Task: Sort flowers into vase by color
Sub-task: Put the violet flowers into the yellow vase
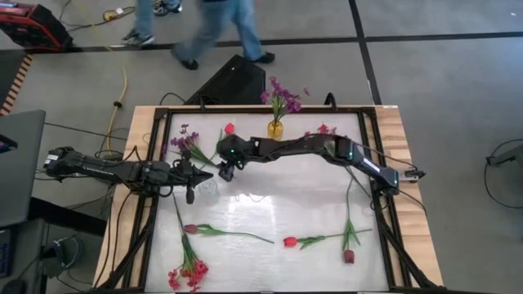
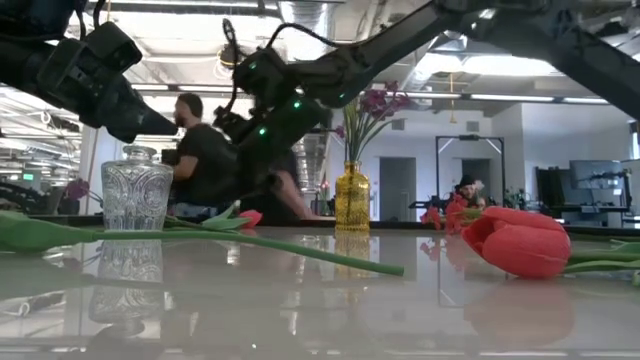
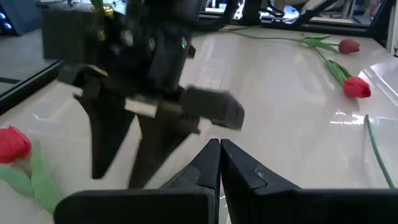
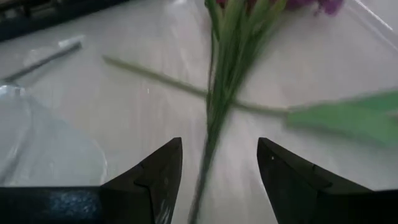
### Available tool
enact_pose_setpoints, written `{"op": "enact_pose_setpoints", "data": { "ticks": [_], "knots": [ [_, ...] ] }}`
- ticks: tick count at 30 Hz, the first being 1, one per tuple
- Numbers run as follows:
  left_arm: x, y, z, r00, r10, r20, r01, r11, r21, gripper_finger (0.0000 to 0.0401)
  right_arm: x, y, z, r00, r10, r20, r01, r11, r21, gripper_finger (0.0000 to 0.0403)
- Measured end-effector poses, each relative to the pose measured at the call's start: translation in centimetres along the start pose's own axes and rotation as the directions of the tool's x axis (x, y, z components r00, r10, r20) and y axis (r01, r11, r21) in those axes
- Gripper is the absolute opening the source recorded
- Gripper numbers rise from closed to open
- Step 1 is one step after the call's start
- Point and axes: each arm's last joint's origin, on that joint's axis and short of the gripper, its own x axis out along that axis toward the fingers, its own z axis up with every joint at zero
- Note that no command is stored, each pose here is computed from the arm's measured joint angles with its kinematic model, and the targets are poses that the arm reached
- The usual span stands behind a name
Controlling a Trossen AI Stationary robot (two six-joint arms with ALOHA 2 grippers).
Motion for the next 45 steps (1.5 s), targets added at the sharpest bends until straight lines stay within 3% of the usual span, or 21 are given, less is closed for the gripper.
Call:
{"op": "enact_pose_setpoints", "data": {
  "ticks": [8, 14, 18, 23, 26, 31, 36, 41, 45],
  "knots": [
    [0.0, 0.0, 0.0, 1.000, -0.001, -0.001, 0.001, 1.000, 0.007, 0.0000, 3.2, -0.2, -1.0, 0.999, -0.006, -0.038, 0.006, 1.000, -0.003, 0.0232],
    [0.0, 0.0, -0.1, 1.000, 0.003, -0.007, -0.002, 1.000, 0.015, 0.0000, 3.3, -0.3, -1.5, 0.994, -0.040, -0.106, 0.040, 0.999, -0.004, 0.0218],
    [0.0, 0.0, -0.2, 1.000, 0.004, -0.015, -0.004, 1.000, 0.018, 0.0000, 3.2, -0.4, -1.7, 0.989, -0.068, -0.133, 0.067, 0.998, -0.008, 0.0158],
    [0.0, 0.0, -0.2, 1.000, 0.003, -0.020, -0.003, 1.000, 0.017, 0.0000, 3.1, -0.5, -1.5, 0.987, -0.071, -0.147, 0.075, 0.997, 0.020, 0.0039],
    [0.0, 0.0, -0.2, 1.000, 0.003, -0.020, -0.003, 1.000, 0.012, 0.0000, 2.6, -0.3, -0.8, 0.986, -0.069, -0.155, 0.074, 0.997, 0.030, 0.0035],
    [0.0, 0.0, -0.2, 1.000, -0.001, -0.020, 0.001, 1.000, 0.009, 0.0000, 0.0, 0.4, 1.3, 0.987, -0.072, -0.143, 0.077, 0.997, 0.027, 0.0035],
    [0.0, 0.0, -0.2, 1.000, -0.005, -0.024, 0.005, 1.000, 0.004, 0.0000, -4.4, 0.9, 5.0, 0.991, -0.132, -0.035, 0.131, 0.991, -0.028, 0.0035],
    [0.0, -0.1, -0.2, 0.999, -0.036, -0.027, 0.036, 0.999, 0.001, 0.0000, -8.9, 0.6, 5.6, 0.957, -0.288, 0.039, 0.290, 0.956, -0.039, 0.0035],
    [0.0, -0.1, -0.2, 0.998, -0.055, -0.029, 0.056, 0.998, 0.001, 0.0000, -13.7, 0.2, 4.6, 0.934, -0.268, 0.237, 0.266, 0.963, 0.040, 0.0035]
  ]
}}
